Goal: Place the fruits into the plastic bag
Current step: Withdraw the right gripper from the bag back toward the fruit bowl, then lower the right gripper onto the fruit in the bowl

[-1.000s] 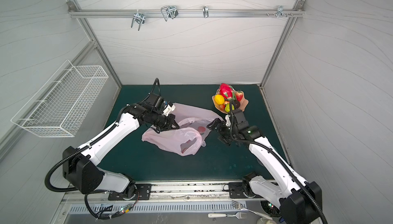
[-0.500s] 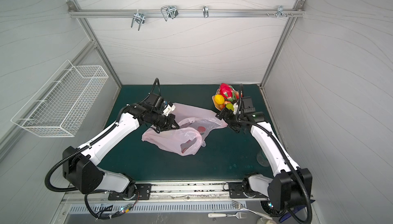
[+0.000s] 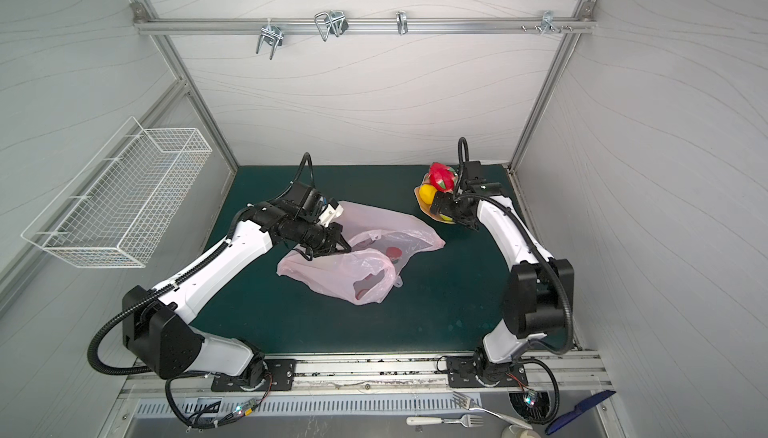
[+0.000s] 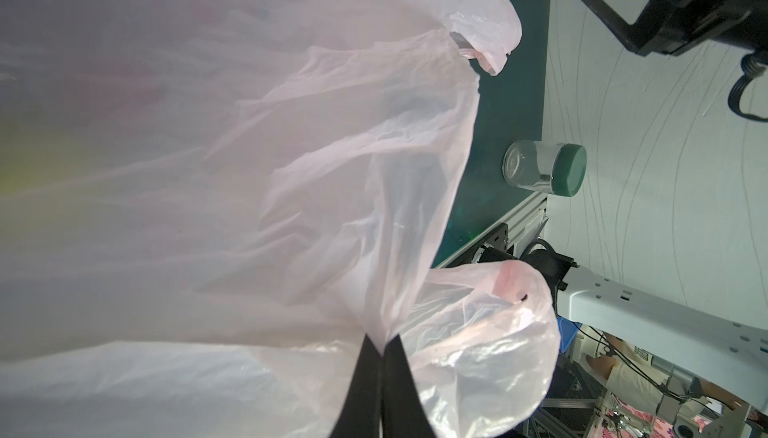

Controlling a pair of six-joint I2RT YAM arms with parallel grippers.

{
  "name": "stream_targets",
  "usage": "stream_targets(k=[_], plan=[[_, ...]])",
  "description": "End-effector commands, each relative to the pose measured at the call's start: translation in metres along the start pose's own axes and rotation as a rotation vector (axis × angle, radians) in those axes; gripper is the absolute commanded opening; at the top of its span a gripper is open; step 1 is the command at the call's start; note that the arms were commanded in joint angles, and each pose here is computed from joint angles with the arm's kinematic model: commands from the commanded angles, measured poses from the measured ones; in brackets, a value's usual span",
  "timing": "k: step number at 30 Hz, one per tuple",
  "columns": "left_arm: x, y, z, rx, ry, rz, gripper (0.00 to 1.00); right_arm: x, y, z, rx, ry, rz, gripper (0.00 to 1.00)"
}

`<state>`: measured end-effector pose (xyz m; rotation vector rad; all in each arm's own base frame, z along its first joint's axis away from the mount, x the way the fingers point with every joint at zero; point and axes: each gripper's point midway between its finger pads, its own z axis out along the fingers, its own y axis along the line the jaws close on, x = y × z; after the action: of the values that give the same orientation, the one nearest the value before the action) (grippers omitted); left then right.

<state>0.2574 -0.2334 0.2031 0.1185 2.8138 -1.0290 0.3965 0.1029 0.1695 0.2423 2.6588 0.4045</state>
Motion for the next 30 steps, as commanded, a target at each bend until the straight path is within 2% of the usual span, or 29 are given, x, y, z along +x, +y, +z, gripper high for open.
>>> stream_targets(k=[1,18,30], plan=[[-0.007,-0.01,-0.009,0.027,-0.028,0.034,0.0,-0.01,-0.021,0.013,0.122,0.018,-0.104,0.99],[-0.006,-0.008,-0.007,0.016,-0.008,0.045,0.0,-0.035,-0.055,0.079,0.32,0.119,-0.313,0.98],[-0.007,-0.007,-0.006,0.01,-0.002,0.041,0.0,-0.036,-0.061,0.113,0.336,0.185,-0.374,0.95]])
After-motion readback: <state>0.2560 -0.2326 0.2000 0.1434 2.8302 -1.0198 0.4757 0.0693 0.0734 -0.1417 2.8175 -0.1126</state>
